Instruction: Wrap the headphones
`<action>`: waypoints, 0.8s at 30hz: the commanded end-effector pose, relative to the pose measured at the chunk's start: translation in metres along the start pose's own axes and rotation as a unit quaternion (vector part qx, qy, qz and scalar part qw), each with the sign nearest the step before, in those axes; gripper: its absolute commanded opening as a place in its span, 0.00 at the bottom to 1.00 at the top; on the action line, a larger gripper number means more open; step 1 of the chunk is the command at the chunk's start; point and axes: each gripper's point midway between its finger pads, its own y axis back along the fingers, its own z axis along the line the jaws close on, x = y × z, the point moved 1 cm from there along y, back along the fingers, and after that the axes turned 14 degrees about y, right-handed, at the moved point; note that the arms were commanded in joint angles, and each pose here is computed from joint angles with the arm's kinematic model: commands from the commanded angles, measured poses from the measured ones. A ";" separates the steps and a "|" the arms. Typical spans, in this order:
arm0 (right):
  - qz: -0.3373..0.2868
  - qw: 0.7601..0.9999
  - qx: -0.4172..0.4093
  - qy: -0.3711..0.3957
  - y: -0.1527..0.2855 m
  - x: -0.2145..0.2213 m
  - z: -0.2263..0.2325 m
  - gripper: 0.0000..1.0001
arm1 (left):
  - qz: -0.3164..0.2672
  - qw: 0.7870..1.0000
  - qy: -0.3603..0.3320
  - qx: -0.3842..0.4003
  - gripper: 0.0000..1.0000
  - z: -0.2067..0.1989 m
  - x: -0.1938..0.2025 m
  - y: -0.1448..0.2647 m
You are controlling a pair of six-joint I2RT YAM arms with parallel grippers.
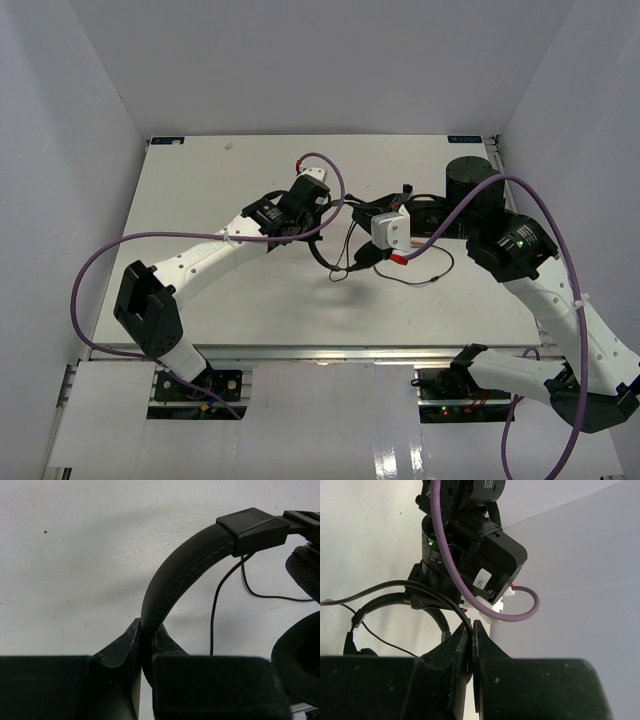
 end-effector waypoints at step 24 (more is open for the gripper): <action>0.006 0.998 0.069 0.005 0.008 -0.007 -0.047 0.08 | -0.026 0.999 -0.003 0.027 0.00 -0.009 -0.013 0.011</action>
